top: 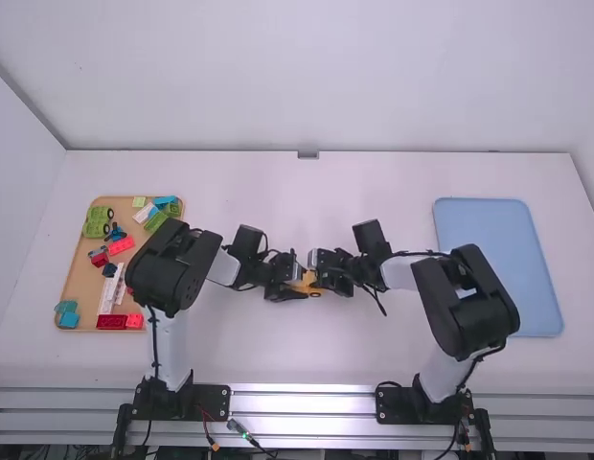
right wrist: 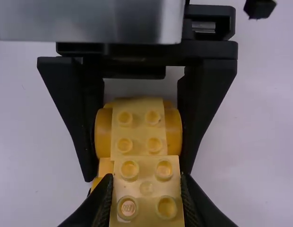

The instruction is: Assemble lego blocks to make yellow taxi

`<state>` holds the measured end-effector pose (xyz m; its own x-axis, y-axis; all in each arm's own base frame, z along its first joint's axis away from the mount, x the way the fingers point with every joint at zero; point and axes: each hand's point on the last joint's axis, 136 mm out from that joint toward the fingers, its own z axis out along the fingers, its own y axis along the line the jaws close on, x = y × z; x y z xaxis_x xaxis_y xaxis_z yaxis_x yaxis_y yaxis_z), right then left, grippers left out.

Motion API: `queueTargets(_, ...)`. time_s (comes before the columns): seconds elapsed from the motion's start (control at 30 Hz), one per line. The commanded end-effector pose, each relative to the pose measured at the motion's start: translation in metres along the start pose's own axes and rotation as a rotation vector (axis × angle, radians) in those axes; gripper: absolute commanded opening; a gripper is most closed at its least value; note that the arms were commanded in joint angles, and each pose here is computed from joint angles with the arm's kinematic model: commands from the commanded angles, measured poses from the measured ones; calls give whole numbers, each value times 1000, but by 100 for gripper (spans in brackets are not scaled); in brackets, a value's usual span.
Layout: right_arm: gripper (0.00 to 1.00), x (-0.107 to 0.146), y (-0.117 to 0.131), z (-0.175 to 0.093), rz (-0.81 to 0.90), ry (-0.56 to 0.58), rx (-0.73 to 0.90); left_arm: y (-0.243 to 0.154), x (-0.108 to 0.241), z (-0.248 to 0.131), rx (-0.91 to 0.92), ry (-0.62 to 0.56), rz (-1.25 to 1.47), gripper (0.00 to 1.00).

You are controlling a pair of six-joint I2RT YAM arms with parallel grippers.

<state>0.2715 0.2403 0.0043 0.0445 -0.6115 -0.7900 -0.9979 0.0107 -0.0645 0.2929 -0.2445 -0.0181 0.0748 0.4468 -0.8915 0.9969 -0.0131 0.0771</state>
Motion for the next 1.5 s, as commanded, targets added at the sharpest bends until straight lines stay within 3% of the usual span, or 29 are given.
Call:
queueTargets(0.0,0,-9,8,3,-9,-21,-30,-2,6,3,-3,29,-5,35)
queueTargets(0.47,0,-12,17,3,-16,-38,-70,-2,6,3,-3,28,-7,35)
queueTargets(0.53,15,-13,17,4,-20,-40,-69,-2,6,3,-4,28,-7,36)
queueTargets(0.57,30,-13,16,3,-22,-41,-65,-2,6,3,-3,28,-7,36)
queueTargets(0.73,50,-17,8,3,0,-57,-39,-2,6,3,-4,29,-7,36)
queueTargets(0.87,56,-22,-1,-1,6,-91,-12,-2,6,3,-3,28,-7,36)
queueTargets(1.0,58,-34,-4,-12,-5,-194,-30,-2,6,3,-3,28,-7,36)
queueTargets(1.13,56,-39,-7,-28,-2,-284,-43,-2,6,3,-4,29,-8,36)
queueTargets(1.23,23,-40,-10,-36,11,-320,-44,-2,6,3,-3,29,-7,36)
queueTargets(1.27,0,-38,-11,-38,20,-320,-42,-2,6,3,-3,28,-7,36)
queueTargets(1.47,0,-21,-3,-29,25,-232,-47,-2,6,3,-3,28,-7,33)
